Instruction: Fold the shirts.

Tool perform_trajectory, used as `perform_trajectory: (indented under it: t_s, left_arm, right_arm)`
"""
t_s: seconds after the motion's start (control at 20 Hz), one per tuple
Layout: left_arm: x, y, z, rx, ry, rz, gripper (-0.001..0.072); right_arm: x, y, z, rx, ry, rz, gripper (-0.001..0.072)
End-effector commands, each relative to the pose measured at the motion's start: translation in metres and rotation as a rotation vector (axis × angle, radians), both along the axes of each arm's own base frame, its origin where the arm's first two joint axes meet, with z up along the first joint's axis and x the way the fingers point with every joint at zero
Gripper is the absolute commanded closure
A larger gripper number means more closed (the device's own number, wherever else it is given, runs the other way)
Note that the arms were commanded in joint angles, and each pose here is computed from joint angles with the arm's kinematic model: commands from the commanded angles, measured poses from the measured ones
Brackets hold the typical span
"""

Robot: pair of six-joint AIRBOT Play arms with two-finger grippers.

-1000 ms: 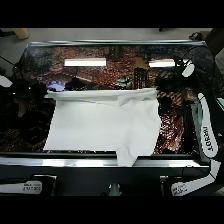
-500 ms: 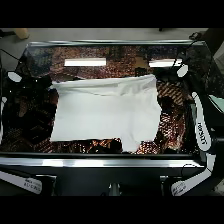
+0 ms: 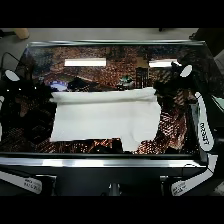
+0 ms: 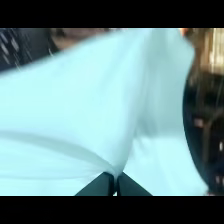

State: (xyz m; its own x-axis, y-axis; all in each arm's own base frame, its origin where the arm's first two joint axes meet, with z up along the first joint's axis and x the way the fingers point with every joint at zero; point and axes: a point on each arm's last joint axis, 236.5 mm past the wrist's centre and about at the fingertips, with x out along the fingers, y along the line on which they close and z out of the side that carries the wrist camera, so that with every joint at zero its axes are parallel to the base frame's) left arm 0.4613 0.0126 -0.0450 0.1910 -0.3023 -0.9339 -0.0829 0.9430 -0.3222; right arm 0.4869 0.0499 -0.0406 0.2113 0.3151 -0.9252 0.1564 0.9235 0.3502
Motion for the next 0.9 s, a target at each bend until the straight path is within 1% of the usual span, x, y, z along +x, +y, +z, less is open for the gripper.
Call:
perform_trajectory:
  t_s: [0.0,0.05,0.1,0.15,0.2,0.25,0.3,0.45,0.55,0.7,0.85]
  left_arm:
    - [-0.055,-0.016,-0.04,-0.035,0.239,-0.03,0.0683]
    - [-0.056,-0.018,-0.043,-0.043,0.253,-0.01,0.0664]
    - [-0.053,-0.019,-0.039,-0.056,0.24,-0.003,0.0514]
    - [-0.049,-0.016,-0.028,-0.067,0.225,0.004,0.0241]
    - [-0.045,-0.009,-0.015,-0.067,0.21,0.005,0.0201]
    - [-0.044,0.001,0.002,-0.066,0.193,0.013,0.0201]
    - [-0.048,0.01,0.015,-0.068,0.188,0.026,0.0201]
    - [-0.087,0.027,0.029,-0.086,0.22,0.056,0.0201]
    - [-0.139,0.019,0.006,-0.116,0.298,0.073,0.0201]
    - [-0.207,-0.001,-0.038,-0.123,0.338,0.085,0.0202]
    - [-0.22,-0.009,-0.061,-0.129,0.322,0.133,0.0202]
  right_arm:
    - [-0.054,0.012,-0.04,-0.008,0.253,0.046,0.0692]
    - [-0.055,0.018,-0.045,-0.002,0.272,0.025,0.0682]
    - [-0.051,0.021,-0.044,0.012,0.26,-0.001,0.0511]
    - [-0.048,0.019,-0.035,0.013,0.245,-0.002,0.0329]
    - [-0.05,0.01,-0.02,-0.003,0.239,0.012,0.0328]
    - [-0.054,-0.003,-0.004,-0.017,0.236,0.008,0.0292]
    - [-0.065,-0.02,0.012,-0.02,0.249,0.007,0.0273]
    - [-0.115,-0.061,0.027,-0.032,0.361,-0.039,0.0276]
    - [-0.15,-0.059,0.01,-0.044,0.379,-0.055,0.028]
    - [-0.187,-0.034,-0.017,0.032,0.356,-0.07,0.0285]
    - [-0.203,-0.022,-0.022,0.073,0.369,-0.051,0.0285]
